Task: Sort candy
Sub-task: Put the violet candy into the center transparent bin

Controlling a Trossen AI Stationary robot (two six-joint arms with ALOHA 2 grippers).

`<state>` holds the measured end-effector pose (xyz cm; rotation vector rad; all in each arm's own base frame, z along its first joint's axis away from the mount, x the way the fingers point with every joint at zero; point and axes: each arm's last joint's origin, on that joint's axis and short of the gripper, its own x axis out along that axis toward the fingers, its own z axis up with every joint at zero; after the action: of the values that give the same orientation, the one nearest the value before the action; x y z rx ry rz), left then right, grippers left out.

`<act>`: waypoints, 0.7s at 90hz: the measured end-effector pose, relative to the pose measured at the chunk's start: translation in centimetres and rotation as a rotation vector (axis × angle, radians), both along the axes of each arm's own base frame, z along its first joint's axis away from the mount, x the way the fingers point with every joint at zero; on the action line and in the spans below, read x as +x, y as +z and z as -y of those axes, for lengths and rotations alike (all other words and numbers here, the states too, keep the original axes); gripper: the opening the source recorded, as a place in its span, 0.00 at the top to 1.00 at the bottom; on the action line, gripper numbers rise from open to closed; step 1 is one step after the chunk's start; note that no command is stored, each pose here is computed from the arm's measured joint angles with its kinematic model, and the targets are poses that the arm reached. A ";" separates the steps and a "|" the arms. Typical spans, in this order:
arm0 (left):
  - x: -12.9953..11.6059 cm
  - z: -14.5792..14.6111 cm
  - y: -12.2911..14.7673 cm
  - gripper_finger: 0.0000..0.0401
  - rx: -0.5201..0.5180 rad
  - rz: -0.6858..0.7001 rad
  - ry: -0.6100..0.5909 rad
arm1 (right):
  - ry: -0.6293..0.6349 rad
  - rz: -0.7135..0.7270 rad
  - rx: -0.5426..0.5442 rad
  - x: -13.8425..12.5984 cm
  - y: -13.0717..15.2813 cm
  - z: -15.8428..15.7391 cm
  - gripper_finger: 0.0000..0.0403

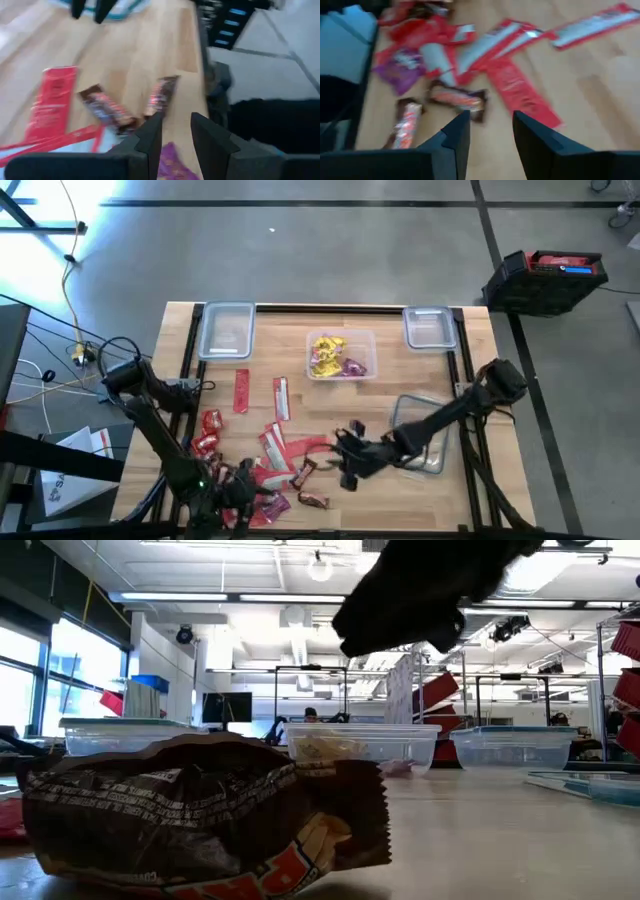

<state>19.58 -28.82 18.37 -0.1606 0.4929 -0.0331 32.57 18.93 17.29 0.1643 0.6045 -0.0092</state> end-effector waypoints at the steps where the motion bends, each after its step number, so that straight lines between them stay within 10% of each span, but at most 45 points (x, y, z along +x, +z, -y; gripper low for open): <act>1: 0.0 0.1 -0.1 0.78 0.001 0.003 -0.005 | 0.009 0.007 0.000 -0.2 -0.1 -0.2 0.71; 63: 0.5 2.3 -2.3 0.76 -0.240 -0.146 -0.027 | 0.041 -0.057 0.059 -0.6 -8.5 -4.7 0.71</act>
<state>20.12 -31.15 16.08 -0.3932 0.6365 -0.1075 31.94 23.59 8.83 0.2093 0.6651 0.0437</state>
